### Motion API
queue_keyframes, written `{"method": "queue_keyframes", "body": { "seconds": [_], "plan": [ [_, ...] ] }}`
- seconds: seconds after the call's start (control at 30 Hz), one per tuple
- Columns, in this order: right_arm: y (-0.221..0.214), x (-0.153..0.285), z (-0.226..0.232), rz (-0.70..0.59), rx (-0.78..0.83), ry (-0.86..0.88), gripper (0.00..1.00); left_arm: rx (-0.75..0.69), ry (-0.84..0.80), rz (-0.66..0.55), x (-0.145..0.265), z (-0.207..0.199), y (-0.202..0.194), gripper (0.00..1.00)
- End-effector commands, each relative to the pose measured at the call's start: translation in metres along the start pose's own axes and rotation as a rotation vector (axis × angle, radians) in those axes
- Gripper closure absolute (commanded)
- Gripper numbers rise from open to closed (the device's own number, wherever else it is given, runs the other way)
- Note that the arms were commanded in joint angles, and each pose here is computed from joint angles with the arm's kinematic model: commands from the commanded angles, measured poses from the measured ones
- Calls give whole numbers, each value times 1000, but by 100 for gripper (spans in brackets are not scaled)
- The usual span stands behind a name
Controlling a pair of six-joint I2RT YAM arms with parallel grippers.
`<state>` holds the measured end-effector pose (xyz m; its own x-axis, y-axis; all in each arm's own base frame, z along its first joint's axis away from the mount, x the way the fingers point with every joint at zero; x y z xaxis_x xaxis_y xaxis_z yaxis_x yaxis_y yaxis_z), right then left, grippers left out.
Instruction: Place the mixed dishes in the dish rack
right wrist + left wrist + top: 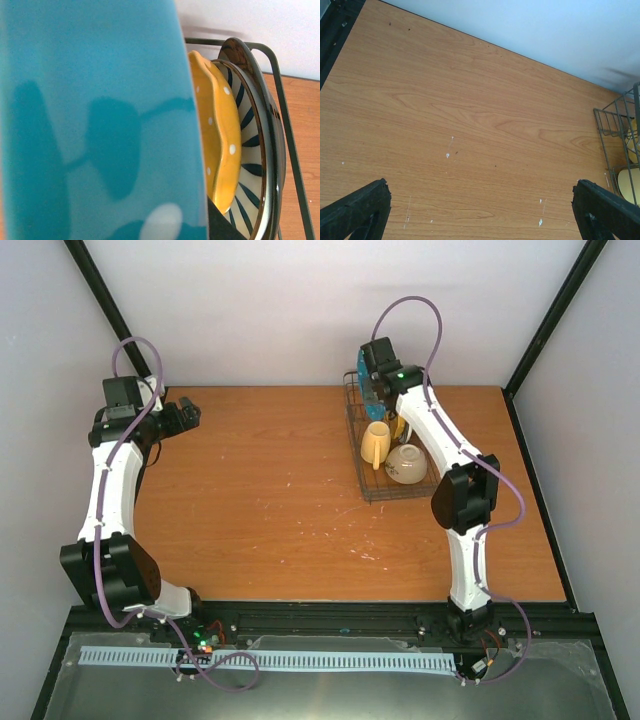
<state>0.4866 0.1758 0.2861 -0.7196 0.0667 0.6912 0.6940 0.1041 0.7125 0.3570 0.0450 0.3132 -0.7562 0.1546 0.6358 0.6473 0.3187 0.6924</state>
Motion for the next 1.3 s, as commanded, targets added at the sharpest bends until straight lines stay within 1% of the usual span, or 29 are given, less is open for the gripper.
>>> {"method": "queue_keyframes", "body": {
  "seconds": [0.0,0.3,0.33,0.5,0.77,0.93,1.07,1.17,1.27],
  "plan": [
    [32,4,-15,-144,-56,-42,97,-34,4,-37,1,-1,10,0],
    [17,-22,-25,-87,-20,-73,97,-48,7,-14,-9,2,10,0],
    [8,-29,-24,-58,-7,-75,97,-47,7,-11,-10,2,10,0],
    [-10,-37,-20,6,20,-44,97,-48,-2,1,-15,3,9,0],
    [-32,-34,-7,85,53,12,97,-44,-23,5,-19,2,8,0],
    [-47,-35,-9,157,65,-29,97,-41,-27,10,-19,2,4,0],
    [-60,-36,-10,219,36,-44,97,-38,-29,14,-18,3,-1,0],
    [-77,-40,-9,298,26,-66,97,-35,-29,19,-17,3,-3,0],
    [-94,-42,-3,336,49,-67,97,-40,-28,19,-15,2,-3,0]
  ]
}}
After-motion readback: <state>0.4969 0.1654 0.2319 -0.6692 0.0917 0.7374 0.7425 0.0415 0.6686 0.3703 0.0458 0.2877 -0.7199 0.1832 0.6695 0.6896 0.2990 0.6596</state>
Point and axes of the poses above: each gripper's point midway between its finger pads, its own x axis back along the fingers, its own z axis along the line the jaws close on, y = z × x, the point moved 7 cm from there along x, back along the fingers, and after that the axes turned 2 degrees about -x, right-handed, at the moved point
